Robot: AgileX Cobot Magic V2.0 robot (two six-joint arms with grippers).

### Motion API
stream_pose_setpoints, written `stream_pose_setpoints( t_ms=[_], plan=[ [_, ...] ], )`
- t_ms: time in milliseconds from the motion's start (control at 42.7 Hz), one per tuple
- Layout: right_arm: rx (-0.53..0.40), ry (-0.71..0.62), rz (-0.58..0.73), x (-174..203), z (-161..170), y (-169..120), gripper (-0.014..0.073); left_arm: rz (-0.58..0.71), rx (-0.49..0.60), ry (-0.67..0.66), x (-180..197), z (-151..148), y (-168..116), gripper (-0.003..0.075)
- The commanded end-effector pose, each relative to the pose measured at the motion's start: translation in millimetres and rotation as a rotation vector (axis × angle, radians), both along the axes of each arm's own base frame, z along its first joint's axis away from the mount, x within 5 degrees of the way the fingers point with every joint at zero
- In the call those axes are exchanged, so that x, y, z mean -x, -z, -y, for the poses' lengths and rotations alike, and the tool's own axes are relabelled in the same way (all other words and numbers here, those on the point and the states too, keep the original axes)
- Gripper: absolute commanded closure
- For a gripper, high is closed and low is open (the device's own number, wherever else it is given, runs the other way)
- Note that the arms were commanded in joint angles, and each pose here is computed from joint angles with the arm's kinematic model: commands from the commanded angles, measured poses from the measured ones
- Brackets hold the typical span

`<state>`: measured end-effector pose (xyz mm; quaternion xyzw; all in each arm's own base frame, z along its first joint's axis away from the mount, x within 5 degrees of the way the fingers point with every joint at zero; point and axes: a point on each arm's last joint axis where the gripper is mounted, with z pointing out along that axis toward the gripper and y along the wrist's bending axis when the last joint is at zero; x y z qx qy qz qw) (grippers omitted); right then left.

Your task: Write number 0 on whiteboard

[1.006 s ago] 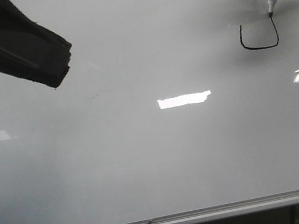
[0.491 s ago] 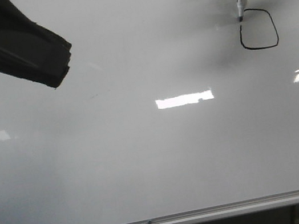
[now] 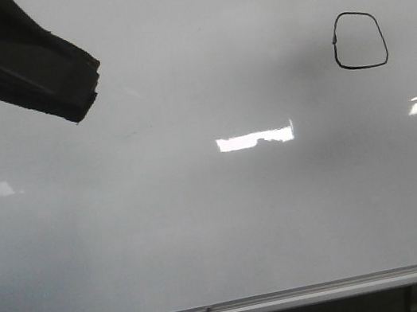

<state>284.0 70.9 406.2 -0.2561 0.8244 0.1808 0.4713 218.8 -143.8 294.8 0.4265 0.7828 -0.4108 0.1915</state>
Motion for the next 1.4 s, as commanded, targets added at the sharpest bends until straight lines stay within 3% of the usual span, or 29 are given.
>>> stream_pose_setpoints(
  t_ms=[0,234,304,374,538,585,889,1194,1381],
  plan=[
    [-0.059,-0.098,-0.032,26,-7,-33,0.0655,0.036,0.083,-0.013,3,2,-22,0.0740],
    [-0.157,-0.314,-0.219,48,-21,-30,0.0655,-0.020,0.184,0.018,8,6,-30,0.0731],
    [-0.206,-0.360,-0.261,51,-25,-24,0.0655,0.006,0.203,0.041,10,9,-32,0.0667],
    [-0.248,-0.394,-0.295,52,-28,-15,0.0655,0.007,0.226,0.054,12,13,-34,0.0531],
    [-0.310,-0.461,-0.346,57,-43,3,0.0655,0.012,0.274,0.098,25,23,-43,0.0085],
    [-0.308,-0.476,-0.356,59,-49,7,0.0655,0.017,0.279,0.119,29,27,-45,0.0021],
    [-0.318,-0.601,-0.372,75,-86,8,0.0655,0.101,0.317,0.268,49,52,-69,0.0135],
    [-0.333,-0.620,-0.374,78,-89,6,0.0655,0.091,0.292,0.264,49,52,-69,0.0331],
    [-0.336,-0.620,-0.370,78,-90,5,0.0655,0.085,0.242,0.262,48,50,-65,0.0399]
  ],
)
